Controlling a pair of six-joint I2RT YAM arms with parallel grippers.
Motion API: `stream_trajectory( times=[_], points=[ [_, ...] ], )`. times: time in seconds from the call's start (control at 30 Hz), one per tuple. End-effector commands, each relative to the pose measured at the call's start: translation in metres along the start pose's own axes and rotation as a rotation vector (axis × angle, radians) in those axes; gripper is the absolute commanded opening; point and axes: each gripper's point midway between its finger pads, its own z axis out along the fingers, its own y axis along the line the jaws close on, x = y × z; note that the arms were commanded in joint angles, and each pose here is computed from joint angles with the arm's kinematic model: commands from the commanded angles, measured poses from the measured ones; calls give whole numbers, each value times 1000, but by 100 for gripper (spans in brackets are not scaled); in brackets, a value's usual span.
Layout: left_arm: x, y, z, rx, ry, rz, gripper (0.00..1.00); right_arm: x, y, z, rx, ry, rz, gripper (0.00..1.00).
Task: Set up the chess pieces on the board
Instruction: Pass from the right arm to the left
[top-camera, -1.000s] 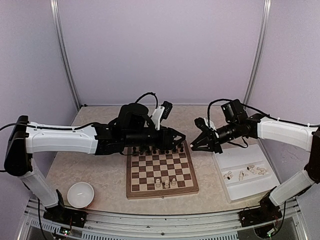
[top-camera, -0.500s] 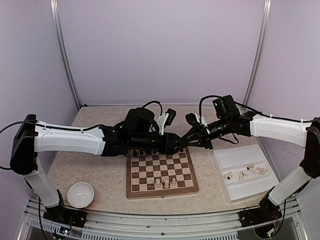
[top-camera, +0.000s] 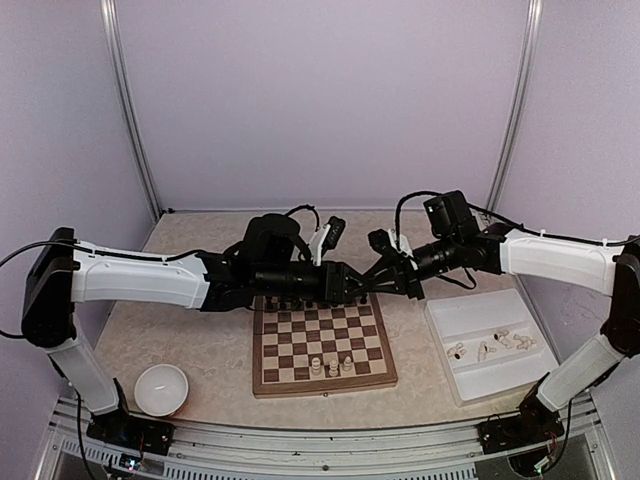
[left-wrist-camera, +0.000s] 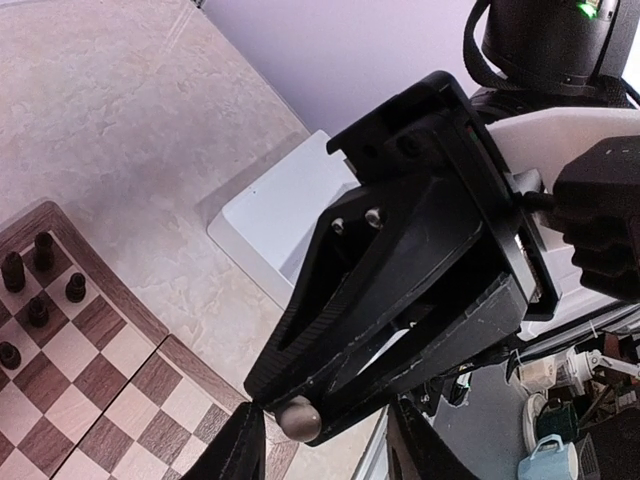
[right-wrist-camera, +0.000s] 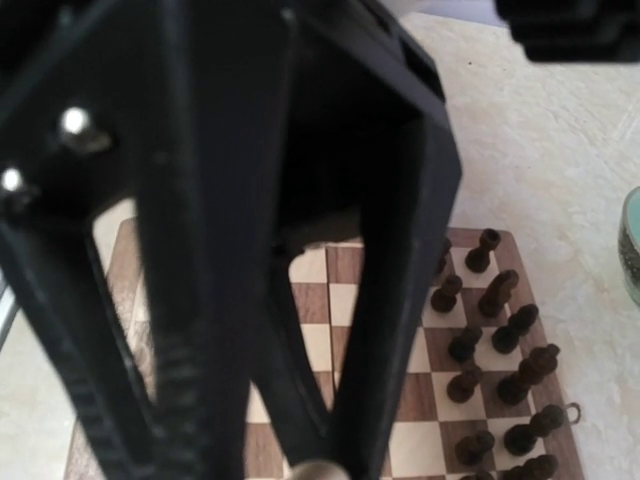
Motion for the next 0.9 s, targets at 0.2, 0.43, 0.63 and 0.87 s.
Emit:
stream_trajectory(
  times=[0.2, 0.43, 0.63, 0.87],
  points=[
    [-14, -17, -6, 125, -44, -48, 31, -13, 11, -3, -12, -8, -49, 13],
    [-16, -21, -10, 213, -58, -89, 23, -18, 15, -3, -18, -9, -68, 13],
    [-15, -16, -5, 205, -50, -106, 16, -18, 13, -3, -8, -7, -64, 12],
    [-11, 3, -1, 133, -32, -113, 8, -17, 11, -2, 0, 1, -66, 12]
  ],
)
